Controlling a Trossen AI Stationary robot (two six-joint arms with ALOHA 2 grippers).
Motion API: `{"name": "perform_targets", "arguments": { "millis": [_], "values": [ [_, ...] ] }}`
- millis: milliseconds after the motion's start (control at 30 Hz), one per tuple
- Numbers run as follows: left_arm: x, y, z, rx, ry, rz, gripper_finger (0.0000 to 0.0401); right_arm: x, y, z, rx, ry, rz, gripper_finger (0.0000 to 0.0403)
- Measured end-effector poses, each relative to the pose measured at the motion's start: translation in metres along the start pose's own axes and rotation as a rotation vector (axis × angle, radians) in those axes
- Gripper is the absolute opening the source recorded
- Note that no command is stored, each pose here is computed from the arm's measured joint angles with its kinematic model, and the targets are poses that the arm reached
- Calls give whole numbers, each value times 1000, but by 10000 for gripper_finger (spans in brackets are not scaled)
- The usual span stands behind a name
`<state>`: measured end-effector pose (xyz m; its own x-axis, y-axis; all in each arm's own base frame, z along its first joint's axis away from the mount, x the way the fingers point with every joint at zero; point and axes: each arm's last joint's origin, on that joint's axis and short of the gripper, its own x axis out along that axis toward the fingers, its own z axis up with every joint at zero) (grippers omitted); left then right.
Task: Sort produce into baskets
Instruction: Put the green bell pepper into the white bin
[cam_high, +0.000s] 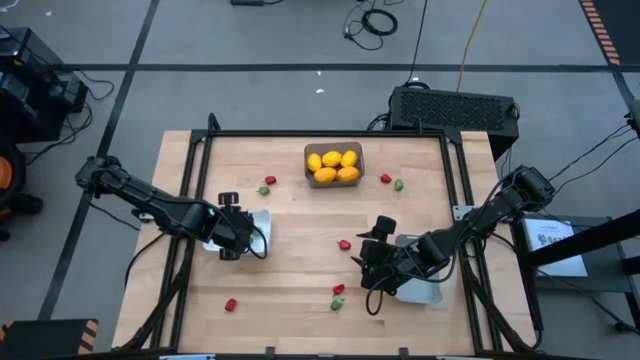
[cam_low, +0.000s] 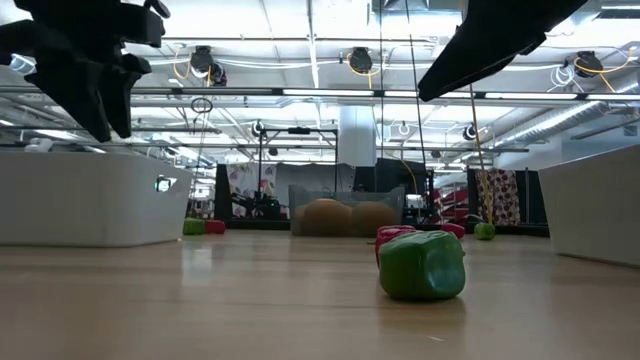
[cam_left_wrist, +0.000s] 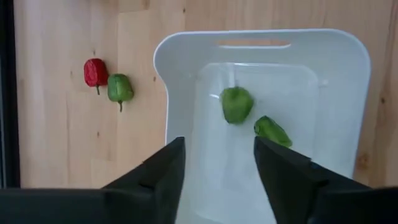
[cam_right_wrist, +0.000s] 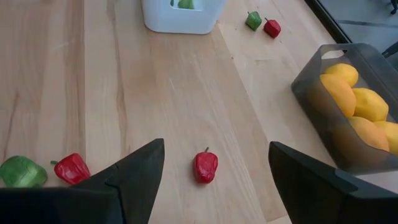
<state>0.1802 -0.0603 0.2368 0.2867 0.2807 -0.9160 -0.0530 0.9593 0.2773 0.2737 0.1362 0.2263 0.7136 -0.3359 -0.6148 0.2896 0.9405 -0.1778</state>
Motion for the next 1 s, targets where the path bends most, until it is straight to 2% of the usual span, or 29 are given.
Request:
{"name": "perform_targets", "arguments": {
  "millis": [100, 267, 467, 567, 667, 800, 900, 1000],
  "values": [
    [0, 0, 0, 28, -2, 4, 225, 0, 0, 0, 4, 1, 2, 279],
    [3, 9, 4, 73, -27, 100, 234, 0, 0, 0, 0, 1, 2, 279],
    [17, 51, 17, 15, -12, 156, 234, 0, 0, 0, -8, -1, -2, 279],
    [26, 80, 23, -24, -27, 127, 234, 1, -1, 1, -7, 0, -5, 279],
    [35, 110, 23, -109, -54, 56, 235, 1, -1, 1, -12, 0, -6, 279],
    [50, 142, 15, -318, -32, -42, 235, 1, -1, 1, -23, 0, -6, 279],
    [65, 157, 11, -481, 21, -62, 235, 1, -1, 1, -53, 2, -4, 279],
    [81, 164, 11, -577, 64, -69, 235, 1, -2, -2, -97, 21, -12, 279]
  ]
}}
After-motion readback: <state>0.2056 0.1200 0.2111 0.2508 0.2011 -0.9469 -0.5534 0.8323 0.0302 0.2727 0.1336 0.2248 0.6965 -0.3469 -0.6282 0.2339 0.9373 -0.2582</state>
